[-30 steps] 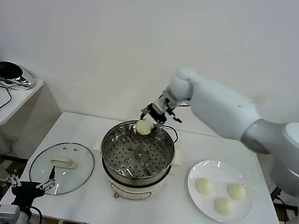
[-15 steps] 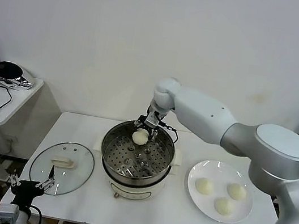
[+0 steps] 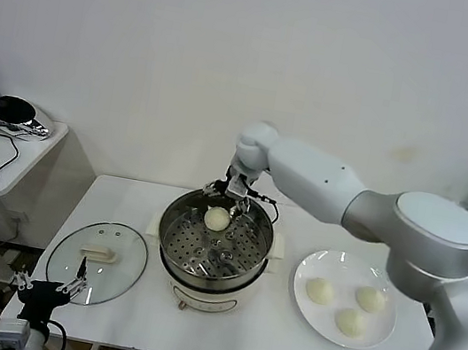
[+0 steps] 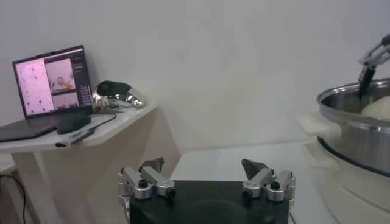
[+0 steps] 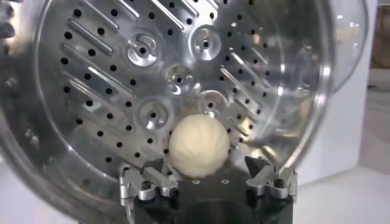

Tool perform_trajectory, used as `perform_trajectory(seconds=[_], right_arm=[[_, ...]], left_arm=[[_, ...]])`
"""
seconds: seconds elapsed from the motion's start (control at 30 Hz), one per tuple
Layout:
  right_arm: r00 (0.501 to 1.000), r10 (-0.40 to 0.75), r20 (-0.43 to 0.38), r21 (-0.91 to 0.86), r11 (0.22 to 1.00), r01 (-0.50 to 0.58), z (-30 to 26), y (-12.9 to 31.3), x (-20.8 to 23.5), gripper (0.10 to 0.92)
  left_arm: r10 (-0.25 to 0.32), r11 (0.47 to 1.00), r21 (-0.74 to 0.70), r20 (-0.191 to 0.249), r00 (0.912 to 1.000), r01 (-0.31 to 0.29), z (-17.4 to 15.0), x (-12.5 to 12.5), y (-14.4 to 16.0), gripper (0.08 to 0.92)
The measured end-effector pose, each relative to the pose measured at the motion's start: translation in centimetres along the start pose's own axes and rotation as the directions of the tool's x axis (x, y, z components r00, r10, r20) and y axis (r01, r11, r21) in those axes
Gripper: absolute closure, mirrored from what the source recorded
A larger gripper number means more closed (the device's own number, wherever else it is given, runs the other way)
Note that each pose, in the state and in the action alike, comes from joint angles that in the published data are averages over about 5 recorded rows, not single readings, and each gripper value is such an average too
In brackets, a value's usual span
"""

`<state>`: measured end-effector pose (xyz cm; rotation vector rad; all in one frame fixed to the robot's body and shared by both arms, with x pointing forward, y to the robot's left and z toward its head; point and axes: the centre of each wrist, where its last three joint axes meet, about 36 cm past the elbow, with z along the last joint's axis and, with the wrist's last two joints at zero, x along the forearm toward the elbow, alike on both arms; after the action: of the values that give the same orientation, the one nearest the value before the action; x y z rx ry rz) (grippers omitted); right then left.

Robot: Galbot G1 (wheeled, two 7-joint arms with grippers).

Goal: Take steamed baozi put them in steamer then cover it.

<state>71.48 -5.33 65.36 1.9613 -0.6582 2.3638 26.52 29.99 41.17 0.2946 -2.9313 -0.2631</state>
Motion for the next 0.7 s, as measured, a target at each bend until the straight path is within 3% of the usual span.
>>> perform_trajectory(seconds=[0.27, 0.5, 0.7], right_arm=[[0.998, 0.000, -0.056, -0.348, 0.937, -0.020, -0.1, 5.6, 6.6, 0.200], [0.994, -0.041, -0.098, -0.627, 0.779, -0.030, -0.9, 13.9, 9.4, 0.200], [0.991, -0.073, -0.110, -0.769, 0.639, -0.038, -1.4, 21.3, 9.3, 0.200]], left_arm=[[0.009, 1.000, -0.003, 0.013, 0.9999, -0.009, -0.4, -0.2, 0.0, 0.177], [0.020, 1.000, -0.005, 0.025, 0.9995, -0.020, -0.7, -0.6, -0.1, 0.177], [0.020, 1.000, -0.005, 0.027, 0.9994, -0.020, -0.8, -0.6, -0.1, 0.177]])
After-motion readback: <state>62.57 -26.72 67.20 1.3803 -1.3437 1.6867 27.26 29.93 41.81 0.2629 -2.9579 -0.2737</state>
